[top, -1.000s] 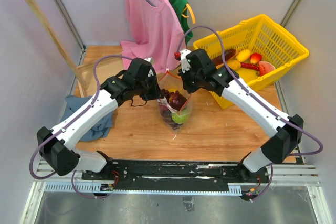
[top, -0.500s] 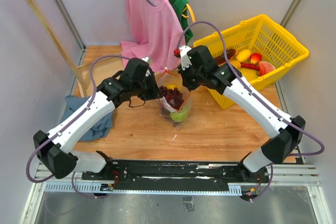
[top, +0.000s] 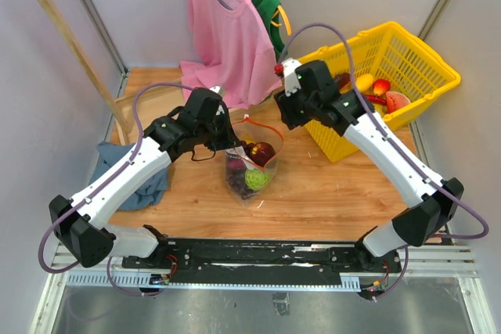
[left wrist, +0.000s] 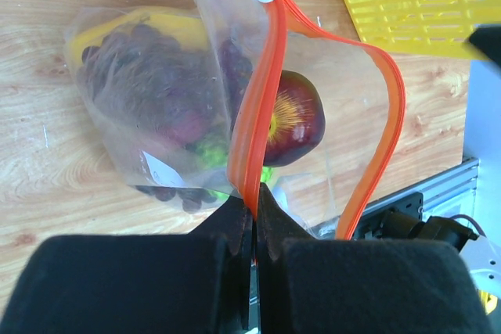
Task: Place the food in the zip-top bag and seal the zipper
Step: Pick up the fake fruit from the bin.
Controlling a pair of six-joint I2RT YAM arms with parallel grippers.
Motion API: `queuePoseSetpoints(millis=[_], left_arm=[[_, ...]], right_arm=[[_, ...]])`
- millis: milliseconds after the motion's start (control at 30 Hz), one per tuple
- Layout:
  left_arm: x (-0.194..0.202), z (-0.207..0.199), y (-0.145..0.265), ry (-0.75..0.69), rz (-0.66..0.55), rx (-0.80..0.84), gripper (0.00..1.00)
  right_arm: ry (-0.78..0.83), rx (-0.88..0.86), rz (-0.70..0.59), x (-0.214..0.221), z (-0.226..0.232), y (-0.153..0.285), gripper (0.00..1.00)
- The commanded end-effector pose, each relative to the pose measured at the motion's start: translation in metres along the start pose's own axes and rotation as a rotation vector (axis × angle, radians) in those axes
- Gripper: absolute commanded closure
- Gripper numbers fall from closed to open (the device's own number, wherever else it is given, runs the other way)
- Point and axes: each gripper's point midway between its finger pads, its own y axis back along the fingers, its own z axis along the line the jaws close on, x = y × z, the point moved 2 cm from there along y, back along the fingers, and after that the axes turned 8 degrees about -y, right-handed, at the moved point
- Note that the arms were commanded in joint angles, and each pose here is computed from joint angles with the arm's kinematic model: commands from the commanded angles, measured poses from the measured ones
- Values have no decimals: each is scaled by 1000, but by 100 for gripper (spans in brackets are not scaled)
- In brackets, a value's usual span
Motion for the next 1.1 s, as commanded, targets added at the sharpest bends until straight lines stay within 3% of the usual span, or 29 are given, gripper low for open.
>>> queuePoseSetpoints(millis=[0, 200, 433, 800, 1067], left_arm=[[-7, -1, 3, -13, -37, 10, 100], [-15, -7, 9, -35, -65, 36, 100], [-21, -9, 13, -49, -96, 50, 100], [-27, -15, 9, -51, -115, 73, 100], [-27, -17, 6, -66, -119, 91, 100]], right_arm=[[-48, 148, -112, -27, -58, 41, 50], [-185, 339, -94, -17, -142, 43, 39], [-308, 399, -109, -2, -188, 33, 25], [-550, 481, -166, 14, -250, 13, 20], [-749, 559, -202, 33, -307, -40, 14]])
